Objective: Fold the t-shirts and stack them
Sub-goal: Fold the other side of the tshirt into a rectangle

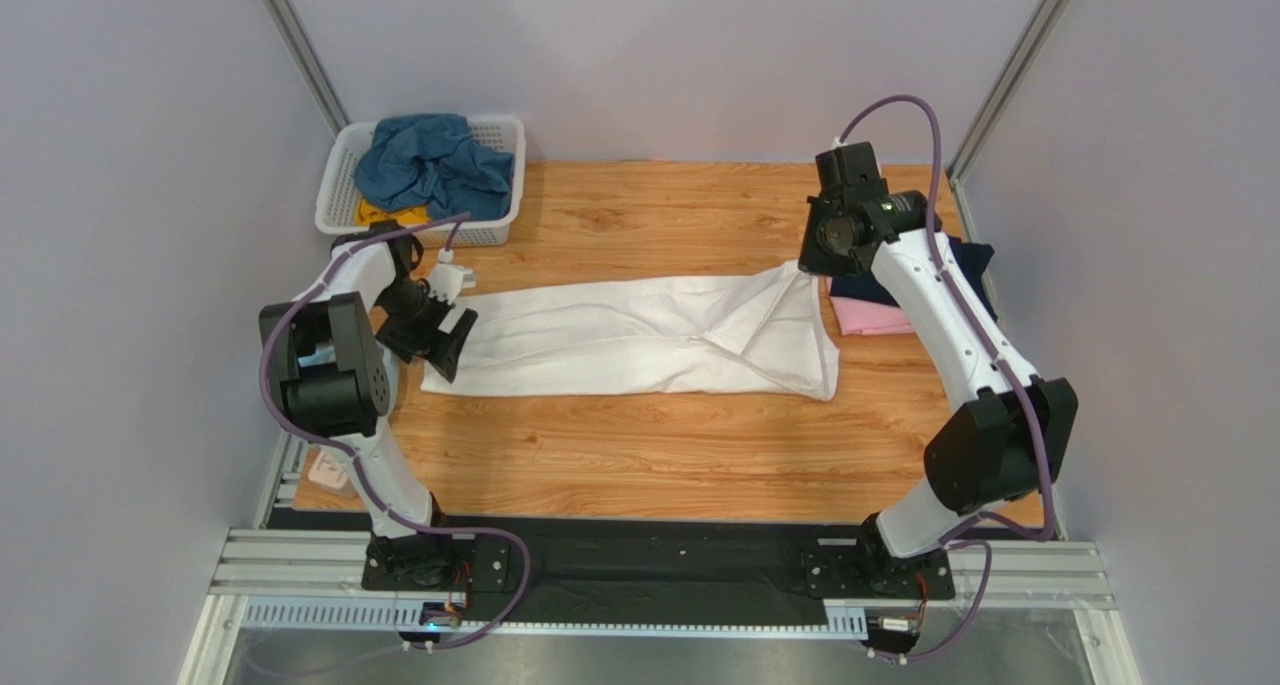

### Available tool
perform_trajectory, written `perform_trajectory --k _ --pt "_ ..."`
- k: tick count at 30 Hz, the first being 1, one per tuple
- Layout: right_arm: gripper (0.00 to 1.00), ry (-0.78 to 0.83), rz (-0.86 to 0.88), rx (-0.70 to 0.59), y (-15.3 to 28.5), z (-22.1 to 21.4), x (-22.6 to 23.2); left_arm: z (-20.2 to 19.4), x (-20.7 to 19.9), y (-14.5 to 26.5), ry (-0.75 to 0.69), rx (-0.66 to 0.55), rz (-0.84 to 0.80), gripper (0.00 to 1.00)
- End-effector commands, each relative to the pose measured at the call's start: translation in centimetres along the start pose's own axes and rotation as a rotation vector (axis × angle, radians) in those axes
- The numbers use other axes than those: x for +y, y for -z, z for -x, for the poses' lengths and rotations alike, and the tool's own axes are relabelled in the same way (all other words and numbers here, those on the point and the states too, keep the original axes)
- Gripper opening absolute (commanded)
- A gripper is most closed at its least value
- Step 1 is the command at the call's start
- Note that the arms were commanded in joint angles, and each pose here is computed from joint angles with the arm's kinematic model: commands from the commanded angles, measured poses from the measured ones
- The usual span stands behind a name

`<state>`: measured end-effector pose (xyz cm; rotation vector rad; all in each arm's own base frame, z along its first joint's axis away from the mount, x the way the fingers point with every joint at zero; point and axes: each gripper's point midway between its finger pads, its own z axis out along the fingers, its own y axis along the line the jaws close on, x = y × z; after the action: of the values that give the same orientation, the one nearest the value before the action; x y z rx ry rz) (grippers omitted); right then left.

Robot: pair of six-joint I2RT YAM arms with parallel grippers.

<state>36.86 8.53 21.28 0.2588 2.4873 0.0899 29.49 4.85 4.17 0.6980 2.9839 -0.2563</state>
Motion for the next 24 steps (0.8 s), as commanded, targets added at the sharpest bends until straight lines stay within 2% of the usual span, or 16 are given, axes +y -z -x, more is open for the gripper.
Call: perform_trajectory --k 1,13,17,22,24 --pt "0.00 -0.008 -0.005 -0.032 -2.1 2.2 0.6 1.6 1.6 2.2 0.002 -0.069 0.094 1.00" --pt "0.00 -0.023 -0.091 0.037 -9.1 3.4 -0.5 1.9 -2.6 10.2 -0.038 -0.282 0.115 1.00" --pt "0.00 -0.042 -0.123 0.057 -11.3 4.3 -1.4 1.9 -4.3 9.7 -0.058 -0.281 0.077 1.00" --pt "0.00 -0.044 -0.112 0.113 -14.7 5.1 -0.9 2.1 -7.6 6.5 -0.128 -0.237 -0.003 1.00" --pt "0.14 -0.037 -0.142 0.158 -16.3 4.2 -1.4 2.6 -8.5 5.1 -0.163 -0.221 -0.025 1.00"
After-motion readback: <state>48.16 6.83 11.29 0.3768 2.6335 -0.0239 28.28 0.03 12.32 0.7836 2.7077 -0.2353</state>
